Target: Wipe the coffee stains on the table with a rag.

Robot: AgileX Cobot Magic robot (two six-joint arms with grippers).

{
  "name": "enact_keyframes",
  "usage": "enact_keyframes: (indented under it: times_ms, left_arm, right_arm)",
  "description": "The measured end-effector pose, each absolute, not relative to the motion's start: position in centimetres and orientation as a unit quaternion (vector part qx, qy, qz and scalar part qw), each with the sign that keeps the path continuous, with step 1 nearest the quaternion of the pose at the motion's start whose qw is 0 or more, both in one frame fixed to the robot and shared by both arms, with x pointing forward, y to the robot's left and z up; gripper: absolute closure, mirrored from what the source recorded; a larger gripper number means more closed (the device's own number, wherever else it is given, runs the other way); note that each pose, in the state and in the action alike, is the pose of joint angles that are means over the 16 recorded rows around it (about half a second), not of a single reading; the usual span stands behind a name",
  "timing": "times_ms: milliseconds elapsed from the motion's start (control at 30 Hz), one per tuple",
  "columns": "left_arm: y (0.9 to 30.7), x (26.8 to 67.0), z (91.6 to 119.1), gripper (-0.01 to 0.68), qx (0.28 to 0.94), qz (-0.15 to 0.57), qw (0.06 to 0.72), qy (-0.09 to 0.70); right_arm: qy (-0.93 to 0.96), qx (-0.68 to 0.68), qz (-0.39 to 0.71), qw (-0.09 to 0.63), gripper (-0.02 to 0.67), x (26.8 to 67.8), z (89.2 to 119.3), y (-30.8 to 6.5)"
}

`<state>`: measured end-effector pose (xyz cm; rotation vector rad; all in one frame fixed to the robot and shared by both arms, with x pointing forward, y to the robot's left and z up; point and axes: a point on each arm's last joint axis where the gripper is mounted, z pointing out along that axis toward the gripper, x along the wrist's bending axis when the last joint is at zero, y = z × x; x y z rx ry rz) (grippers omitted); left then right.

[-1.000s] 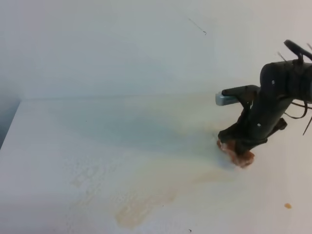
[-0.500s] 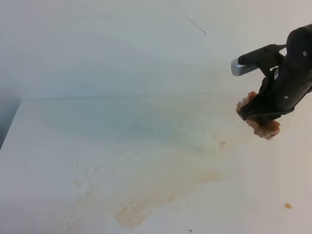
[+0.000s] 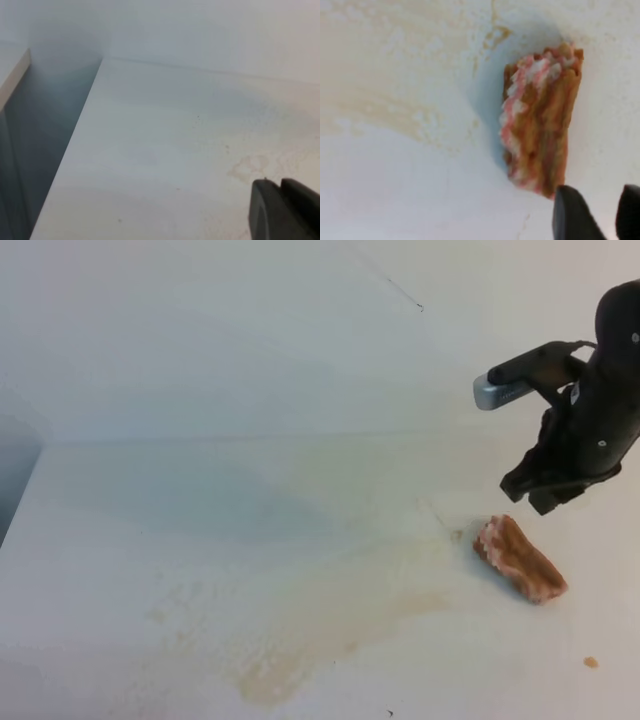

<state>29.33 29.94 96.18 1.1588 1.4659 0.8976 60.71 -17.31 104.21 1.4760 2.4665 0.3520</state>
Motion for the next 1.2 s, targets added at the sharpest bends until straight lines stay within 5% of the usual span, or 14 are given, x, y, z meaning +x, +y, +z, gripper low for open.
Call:
enact_keyframes:
  times_ms: [600,1200]
  left_arm:
    - [29.9,29.3,96.2,0.677,0.481,0.373,0.509,0.609]
    - [29.9,29.3,96.2,0.677,0.481,0.373,0.509,0.609]
  right_arm:
    - [0.836,0.476,0.226,0.154,0.637,50.1,113.5,-20.1]
    - [0.752,0.488,0.388,0.214,0.651,40.5,120.2,-22.9]
